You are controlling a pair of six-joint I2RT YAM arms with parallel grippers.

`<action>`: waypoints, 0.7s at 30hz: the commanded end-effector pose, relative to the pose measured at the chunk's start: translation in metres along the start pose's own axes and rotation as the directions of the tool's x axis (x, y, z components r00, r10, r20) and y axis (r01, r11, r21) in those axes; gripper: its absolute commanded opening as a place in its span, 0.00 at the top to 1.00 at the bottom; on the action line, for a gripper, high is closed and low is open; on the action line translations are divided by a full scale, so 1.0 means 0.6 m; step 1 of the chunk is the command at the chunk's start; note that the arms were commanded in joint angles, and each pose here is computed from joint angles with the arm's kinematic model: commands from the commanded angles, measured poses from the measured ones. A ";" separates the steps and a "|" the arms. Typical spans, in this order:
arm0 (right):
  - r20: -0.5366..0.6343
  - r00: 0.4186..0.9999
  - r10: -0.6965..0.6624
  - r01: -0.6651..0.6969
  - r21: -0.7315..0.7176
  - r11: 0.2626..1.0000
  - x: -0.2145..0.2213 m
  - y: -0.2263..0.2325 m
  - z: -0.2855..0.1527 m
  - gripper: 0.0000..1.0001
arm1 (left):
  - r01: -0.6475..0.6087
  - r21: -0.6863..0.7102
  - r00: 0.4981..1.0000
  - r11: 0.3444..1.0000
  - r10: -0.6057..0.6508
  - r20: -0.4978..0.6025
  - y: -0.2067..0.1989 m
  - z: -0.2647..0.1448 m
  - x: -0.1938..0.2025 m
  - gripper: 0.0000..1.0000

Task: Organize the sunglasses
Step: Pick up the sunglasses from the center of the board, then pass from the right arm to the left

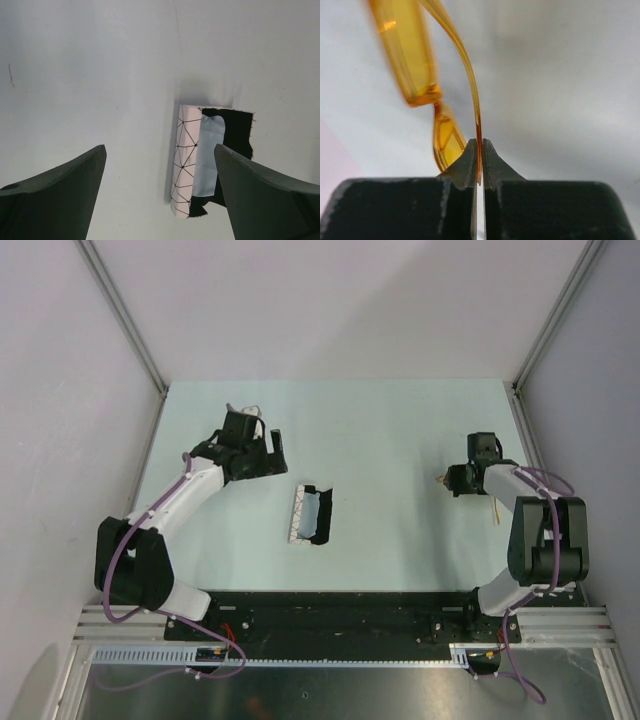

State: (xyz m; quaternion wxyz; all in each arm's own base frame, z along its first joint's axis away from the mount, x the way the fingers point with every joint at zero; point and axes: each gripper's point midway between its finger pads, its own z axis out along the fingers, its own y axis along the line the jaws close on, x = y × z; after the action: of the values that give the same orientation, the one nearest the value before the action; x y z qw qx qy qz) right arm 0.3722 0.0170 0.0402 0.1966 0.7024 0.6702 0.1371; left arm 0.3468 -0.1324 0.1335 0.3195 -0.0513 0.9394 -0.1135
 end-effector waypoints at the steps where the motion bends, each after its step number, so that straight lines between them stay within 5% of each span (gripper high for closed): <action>1: 0.038 0.963 -0.268 0.270 -0.178 0.946 0.007 0.069 -0.077 1.00 | -0.029 0.107 0.997 0.994 0.020 0.078 -0.039 -0.039 -0.055 0.05; 4: 0.041 0.898 -0.438 0.432 -0.270 0.860 0.037 0.084 -0.116 1.00 | -0.044 0.147 0.996 0.988 0.031 0.086 -0.053 -0.049 -0.065 0.05; 11: 0.092 0.639 -0.763 0.689 -0.508 0.516 0.133 0.118 -0.211 1.00 | -0.073 0.285 0.993 0.956 0.044 0.107 -0.105 -0.086 -0.095 0.05; 18: 0.376 0.228 -0.898 0.732 -0.674 -0.096 0.276 0.119 -0.331 1.00 | -0.138 0.465 0.985 0.874 0.070 0.159 -0.171 -0.157 -0.131 0.04; 21: 0.474 0.120 -0.872 0.677 -0.682 -0.277 0.332 0.103 -0.387 1.00 | -0.172 0.542 0.978 0.823 0.074 0.198 -0.199 -0.201 -0.153 0.04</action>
State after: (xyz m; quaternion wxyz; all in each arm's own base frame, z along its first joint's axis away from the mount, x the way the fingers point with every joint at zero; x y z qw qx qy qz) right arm 0.3491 0.1888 0.1902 0.3683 0.0528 0.8788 0.2989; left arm 0.3592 -0.1958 0.2409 0.3586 0.0391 0.8868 -0.2890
